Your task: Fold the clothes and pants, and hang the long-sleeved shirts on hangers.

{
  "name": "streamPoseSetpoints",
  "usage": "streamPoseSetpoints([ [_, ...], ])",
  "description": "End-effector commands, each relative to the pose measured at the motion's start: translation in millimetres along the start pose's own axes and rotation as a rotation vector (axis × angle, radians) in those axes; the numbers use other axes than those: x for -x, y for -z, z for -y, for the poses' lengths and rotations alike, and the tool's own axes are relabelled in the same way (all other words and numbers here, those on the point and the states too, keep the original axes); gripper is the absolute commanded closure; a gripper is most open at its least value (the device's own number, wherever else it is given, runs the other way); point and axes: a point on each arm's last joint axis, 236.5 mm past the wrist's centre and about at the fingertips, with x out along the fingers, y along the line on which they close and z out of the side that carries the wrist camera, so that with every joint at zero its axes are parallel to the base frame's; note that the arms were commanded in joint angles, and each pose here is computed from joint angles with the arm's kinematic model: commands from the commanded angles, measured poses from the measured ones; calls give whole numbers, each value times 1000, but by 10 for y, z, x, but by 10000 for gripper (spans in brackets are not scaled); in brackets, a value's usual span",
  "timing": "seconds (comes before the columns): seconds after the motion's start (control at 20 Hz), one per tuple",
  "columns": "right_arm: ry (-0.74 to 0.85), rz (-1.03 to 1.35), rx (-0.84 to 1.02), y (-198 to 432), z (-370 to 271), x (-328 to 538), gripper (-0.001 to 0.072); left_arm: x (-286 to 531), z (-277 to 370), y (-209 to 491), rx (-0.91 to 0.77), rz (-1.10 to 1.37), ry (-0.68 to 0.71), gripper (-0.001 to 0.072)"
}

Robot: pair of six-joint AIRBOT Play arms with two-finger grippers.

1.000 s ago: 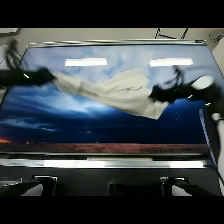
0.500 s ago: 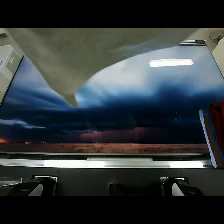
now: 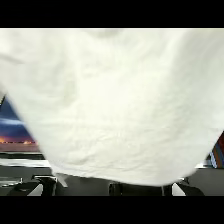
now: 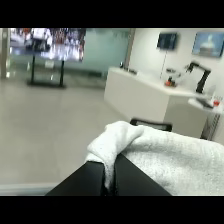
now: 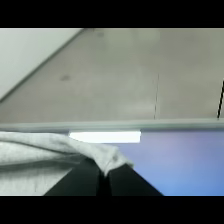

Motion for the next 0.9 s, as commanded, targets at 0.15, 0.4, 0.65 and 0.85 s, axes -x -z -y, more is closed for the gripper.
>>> streamPoseSetpoints([
  [0.15, 43, -768, -466, 2765, 1058, -1575, 672, -1175, -745, 3136, 176, -605, -92, 679],
  [0.4, -11, -1091, -783, 4010, 913, -1865, 672, -1320, -405, 4707, 417, -923, -28, 679],
  [0.65, 11, -1124, -715, 4192, 872, -1952, 438, -954, -327, 5117, 486, -1148, 5, 200],
  [0.85, 123, -1228, -639, 4006, 1499, -1263, 59, -222, -1094, 4837, 514, -1369, -180, -3],
])
